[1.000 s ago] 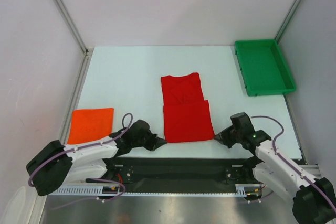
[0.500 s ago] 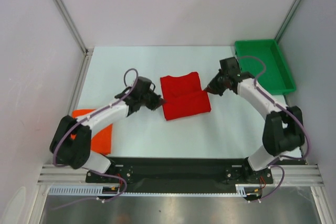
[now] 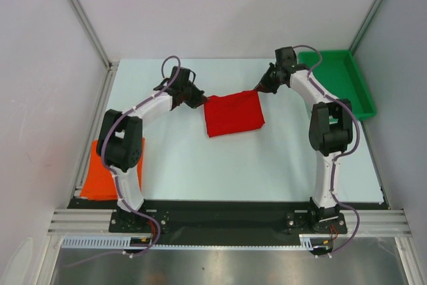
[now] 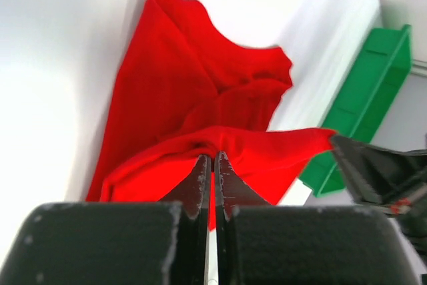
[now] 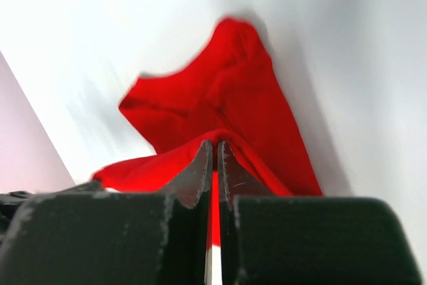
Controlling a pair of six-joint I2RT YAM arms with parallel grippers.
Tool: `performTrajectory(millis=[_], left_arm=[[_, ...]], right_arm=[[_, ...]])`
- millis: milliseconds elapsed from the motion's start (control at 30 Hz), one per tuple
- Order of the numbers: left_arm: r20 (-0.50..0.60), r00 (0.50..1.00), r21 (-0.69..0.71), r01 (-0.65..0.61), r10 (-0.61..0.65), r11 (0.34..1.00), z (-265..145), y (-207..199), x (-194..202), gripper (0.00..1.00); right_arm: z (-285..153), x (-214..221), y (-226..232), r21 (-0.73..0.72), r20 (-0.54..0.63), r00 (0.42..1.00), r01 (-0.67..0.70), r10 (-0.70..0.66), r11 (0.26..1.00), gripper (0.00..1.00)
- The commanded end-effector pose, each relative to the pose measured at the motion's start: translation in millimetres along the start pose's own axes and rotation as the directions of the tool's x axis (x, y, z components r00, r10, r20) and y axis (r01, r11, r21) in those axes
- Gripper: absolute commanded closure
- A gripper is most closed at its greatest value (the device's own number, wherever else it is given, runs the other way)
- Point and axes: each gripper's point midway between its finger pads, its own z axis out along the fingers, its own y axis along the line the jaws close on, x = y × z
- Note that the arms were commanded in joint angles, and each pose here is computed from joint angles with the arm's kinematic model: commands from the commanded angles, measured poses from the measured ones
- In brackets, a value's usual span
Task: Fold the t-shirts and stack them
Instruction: Fold the tshirt
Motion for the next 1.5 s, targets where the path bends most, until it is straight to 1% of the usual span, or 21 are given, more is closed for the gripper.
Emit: performTrajectory(millis=[0, 67, 267, 400, 467, 533, 567, 633, 667, 700, 833, 967, 1200, 1300, 1333, 1367, 1400, 1433, 1467], left_arm=[[-0.025, 1.000, 0.039, -0.017, 0.017, 0.999, 4, -15, -7, 1.00], [-0.016, 1.000, 0.034, -0.004, 0.005, 0.999, 7, -14, -12, 1.00], [0.025, 0.999, 0.028, 0.038, -0.039, 0.999, 19, -9, -45, 1.00], [0.034, 0.998, 0.032, 0.046, -0.047, 0.998, 26, -11, -56, 1.00], [0.039, 0.998, 0.029, 0.054, -0.055, 0.998, 29, -9, -60, 1.00], [0.038, 0.997, 0.028, 0.060, -0.061, 0.998, 33, -9, -61, 1.00], [0.013, 0.998, 0.023, 0.065, -0.065, 0.998, 40, -5, -58, 1.00], [0.001, 0.998, 0.053, 0.060, -0.060, 0.997, 44, -13, -60, 1.00], [-0.010, 0.998, 0.047, 0.058, -0.058, 0.997, 51, -9, -59, 1.00], [-0.005, 0.999, 0.061, 0.047, -0.047, 0.997, 51, -15, -62, 1.00], [0.009, 0.999, 0.060, 0.031, -0.032, 0.998, 58, -15, -68, 1.00], [0.032, 0.998, 0.042, 0.045, -0.047, 0.998, 59, -7, -77, 1.00], [0.012, 0.998, 0.036, 0.054, -0.055, 0.998, 74, 1, -83, 1.00], [-0.005, 1.000, 0.050, 0.024, -0.023, 0.998, 81, -1, -83, 0.98], [-0.005, 1.000, 0.044, 0.008, -0.008, 0.999, 81, -1, -84, 0.94], [0.012, 0.999, 0.054, -0.042, 0.041, 0.998, 79, -8, -90, 0.91], [0.012, 0.998, 0.038, -0.067, 0.067, 0.997, 78, -7, -91, 0.86], [0.020, 0.995, 0.031, -0.099, 0.098, 0.995, 77, -8, -94, 0.83], [0.050, 0.984, 0.043, -0.173, 0.171, 0.984, 69, -21, -104, 0.81]], right_arm=[[1, -25, 21, -0.073, 0.014, 0.999, 0.032, -0.031, 0.997, 1.00], [10, -25, 20, -0.079, -0.003, 1.000, 0.028, -0.029, 0.996, 1.00], [25, -30, 25, -0.126, -0.021, 0.999, 0.028, -0.031, 0.992, 1.00], [38, -36, 23, -0.133, -0.024, 0.999, 0.021, -0.024, 0.991, 1.00], [41, -40, 26, -0.148, -0.024, 1.000, 0.014, -0.018, 0.989, 1.00], [51, -39, 19, -0.144, -0.046, 0.999, -0.006, 0.000, 0.990, 1.00], [52, -39, 18, -0.143, -0.050, 0.999, -0.012, 0.005, 0.990, 1.00], [57, -39, 16, -0.140, -0.050, 0.999, -0.014, 0.007, 0.990, 1.00], [59, -38, 15, -0.138, -0.052, 0.999, -0.015, 0.008, 0.990, 1.00], [59, -39, 15, -0.139, -0.051, 0.999, -0.016, 0.009, 0.990, 1.00], [64, -42, 10, -0.133, -0.049, 0.999, -0.030, 0.023, 0.991, 1.00], [72, -47, 7, -0.142, -0.050, 0.998, -0.036, 0.030, 0.989, 1.00], [81, -57, 9, -0.162, -0.041, 0.998, -0.063, 0.057, 0.985, 0.98], [87, -62, 7, -0.169, -0.031, 0.998, -0.066, 0.061, 0.983, 0.93], [85, -66, 10, -0.178, -0.022, 0.998, -0.061, 0.058, 0.982, 0.90], [86, -66, 9, -0.180, -0.031, 0.998, -0.066, 0.061, 0.982, 0.87], [85, -70, 5, -0.177, -0.030, 0.997, -0.071, 0.067, 0.982, 0.82], [82, -74, 4, -0.177, -0.020, 0.998, -0.060, 0.058, 0.982, 0.72], [78, -75, 2, -0.175, -0.023, 0.999, -0.051, 0.047, 0.983, 0.68]])
